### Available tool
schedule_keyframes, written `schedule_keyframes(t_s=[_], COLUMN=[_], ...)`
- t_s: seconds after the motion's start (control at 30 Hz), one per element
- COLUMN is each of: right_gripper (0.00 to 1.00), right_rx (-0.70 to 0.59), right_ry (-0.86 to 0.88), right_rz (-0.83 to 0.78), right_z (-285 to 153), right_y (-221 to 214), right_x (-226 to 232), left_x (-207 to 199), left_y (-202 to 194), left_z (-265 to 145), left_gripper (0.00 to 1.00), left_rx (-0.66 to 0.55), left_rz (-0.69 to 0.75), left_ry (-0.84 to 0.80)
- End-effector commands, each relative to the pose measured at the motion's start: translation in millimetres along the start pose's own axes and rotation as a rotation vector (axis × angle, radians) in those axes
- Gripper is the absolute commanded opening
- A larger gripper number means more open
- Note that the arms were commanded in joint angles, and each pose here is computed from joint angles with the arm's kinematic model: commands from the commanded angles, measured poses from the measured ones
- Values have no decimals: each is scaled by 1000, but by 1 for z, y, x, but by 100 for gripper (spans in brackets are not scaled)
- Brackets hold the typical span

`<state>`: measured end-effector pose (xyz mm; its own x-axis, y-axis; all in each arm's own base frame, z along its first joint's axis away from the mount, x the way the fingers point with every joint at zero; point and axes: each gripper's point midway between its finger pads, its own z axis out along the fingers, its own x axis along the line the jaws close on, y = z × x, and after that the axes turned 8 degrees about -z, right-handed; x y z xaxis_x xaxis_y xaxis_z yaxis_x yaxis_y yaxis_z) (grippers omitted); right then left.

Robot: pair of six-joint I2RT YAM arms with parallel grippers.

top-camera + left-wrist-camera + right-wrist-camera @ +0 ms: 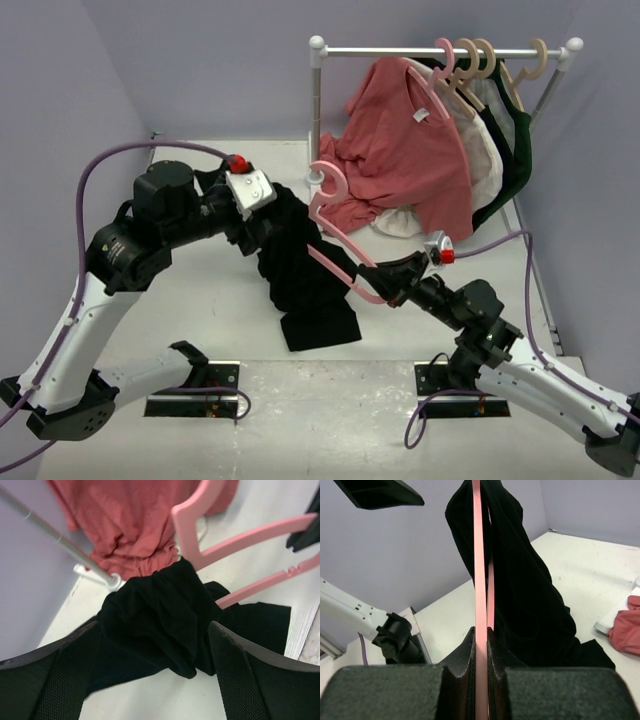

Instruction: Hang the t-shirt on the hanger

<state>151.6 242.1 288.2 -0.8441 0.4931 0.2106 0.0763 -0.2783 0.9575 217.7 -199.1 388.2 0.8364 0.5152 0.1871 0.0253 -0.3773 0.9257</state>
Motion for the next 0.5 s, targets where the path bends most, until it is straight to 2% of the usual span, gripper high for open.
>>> schedule_keyframes(t_s=[0.0,0.1,0.13,0.17,0.23,0.4,0.47], right_gripper=[0,0,0,0,0,0,0], right_rx=[-90,-92,-93,-88,-98,-99,-102], right_ry=[86,119,127,125,108,84,65], right_rz=[-75,-102,-111,-114,-131,-166,-180], right_z=[-13,-19,-21,-22,-25,-33,-34], right_y=[37,38,39,38,42,48,53], right_x=[19,24,26,25,23,20,17], left_x=[-17,-21,-23,-27,-34,-56,-62], left_y=[50,48,46,41,39,16,11], left_z=[-1,15,21,28,33,39,39], left_gripper=[94,91,87,78,70,55,51], left_rx=[-191,-153,-139,-119,-105,-61,-54], left_rz=[317,336,333,314,298,239,225], left_ry=[-157,-236,-269,-311,-369,-512,-547])
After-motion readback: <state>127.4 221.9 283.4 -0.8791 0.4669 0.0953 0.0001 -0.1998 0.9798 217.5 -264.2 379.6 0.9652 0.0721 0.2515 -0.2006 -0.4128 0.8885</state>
